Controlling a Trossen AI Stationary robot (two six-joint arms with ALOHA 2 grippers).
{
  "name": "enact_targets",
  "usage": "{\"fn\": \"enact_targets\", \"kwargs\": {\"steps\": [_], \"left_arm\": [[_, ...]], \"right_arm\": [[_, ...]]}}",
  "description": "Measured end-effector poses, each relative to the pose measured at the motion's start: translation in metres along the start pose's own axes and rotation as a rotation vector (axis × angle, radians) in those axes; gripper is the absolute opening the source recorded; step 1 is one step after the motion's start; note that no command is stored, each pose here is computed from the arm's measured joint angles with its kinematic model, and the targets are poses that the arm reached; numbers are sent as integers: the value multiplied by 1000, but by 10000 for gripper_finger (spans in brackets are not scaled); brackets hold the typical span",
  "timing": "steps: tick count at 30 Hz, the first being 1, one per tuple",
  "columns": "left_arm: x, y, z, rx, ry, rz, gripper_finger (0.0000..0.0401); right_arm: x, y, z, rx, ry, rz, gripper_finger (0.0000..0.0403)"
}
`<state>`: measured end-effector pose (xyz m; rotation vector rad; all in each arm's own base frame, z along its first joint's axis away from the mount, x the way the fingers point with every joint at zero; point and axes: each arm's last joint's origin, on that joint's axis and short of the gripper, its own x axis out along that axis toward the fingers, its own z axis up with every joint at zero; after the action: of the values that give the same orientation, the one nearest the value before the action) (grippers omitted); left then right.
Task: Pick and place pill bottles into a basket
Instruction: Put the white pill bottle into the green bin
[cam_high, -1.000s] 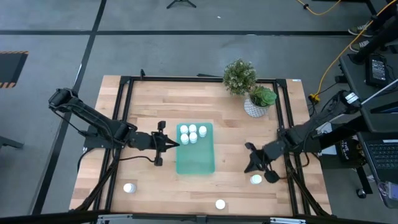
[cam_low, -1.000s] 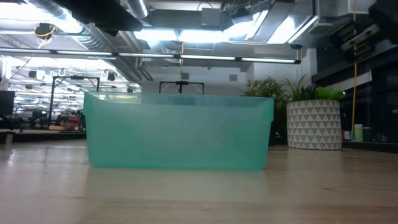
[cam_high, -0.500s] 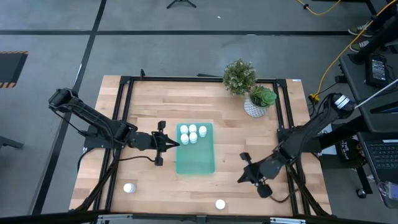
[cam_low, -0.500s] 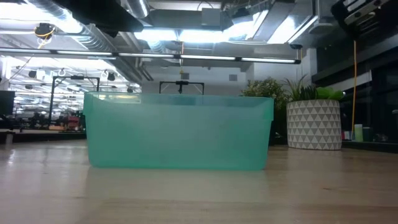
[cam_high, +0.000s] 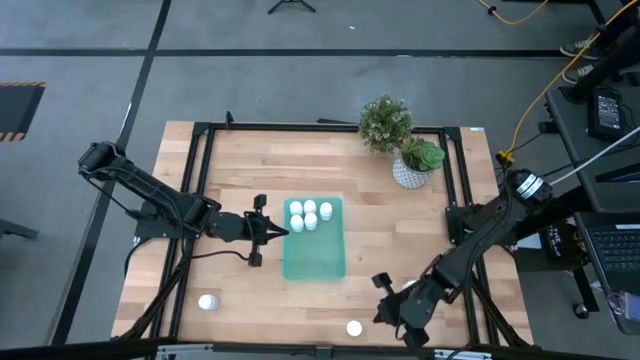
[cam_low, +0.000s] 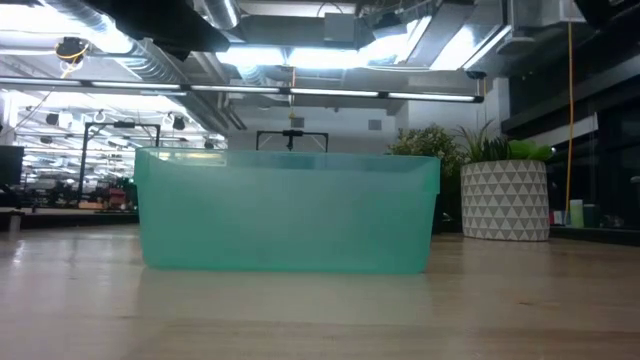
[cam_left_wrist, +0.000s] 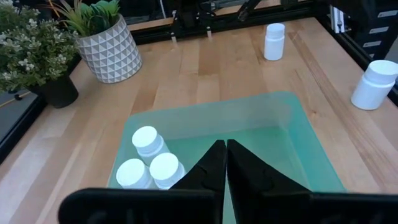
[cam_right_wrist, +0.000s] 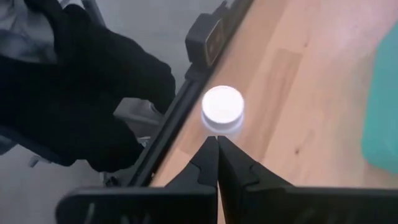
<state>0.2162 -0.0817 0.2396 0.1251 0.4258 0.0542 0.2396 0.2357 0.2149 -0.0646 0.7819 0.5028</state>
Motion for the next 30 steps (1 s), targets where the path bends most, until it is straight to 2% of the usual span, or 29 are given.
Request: {"fn": "enact_targets", "kwargs": {"steps": [5, 9, 17, 23, 30], "left_arm": [[0, 0, 0, 0, 0, 0, 9], [0, 0, 0, 0, 0, 0, 4], [0, 0, 0, 2, 0, 0, 4], [0, 0, 0, -1, -1, 0, 10], [0, 0, 0, -1, -1, 0, 4]], "right_arm": [[13, 1, -4, -6, 34, -9, 6], [18, 0, -5, -10, 35, -15, 30], [20, 1, -2, -53, -3, -8, 126], [20, -1, -1, -50, -26, -64, 204], [20, 1, 4, -11, -80, -49, 250]]}}
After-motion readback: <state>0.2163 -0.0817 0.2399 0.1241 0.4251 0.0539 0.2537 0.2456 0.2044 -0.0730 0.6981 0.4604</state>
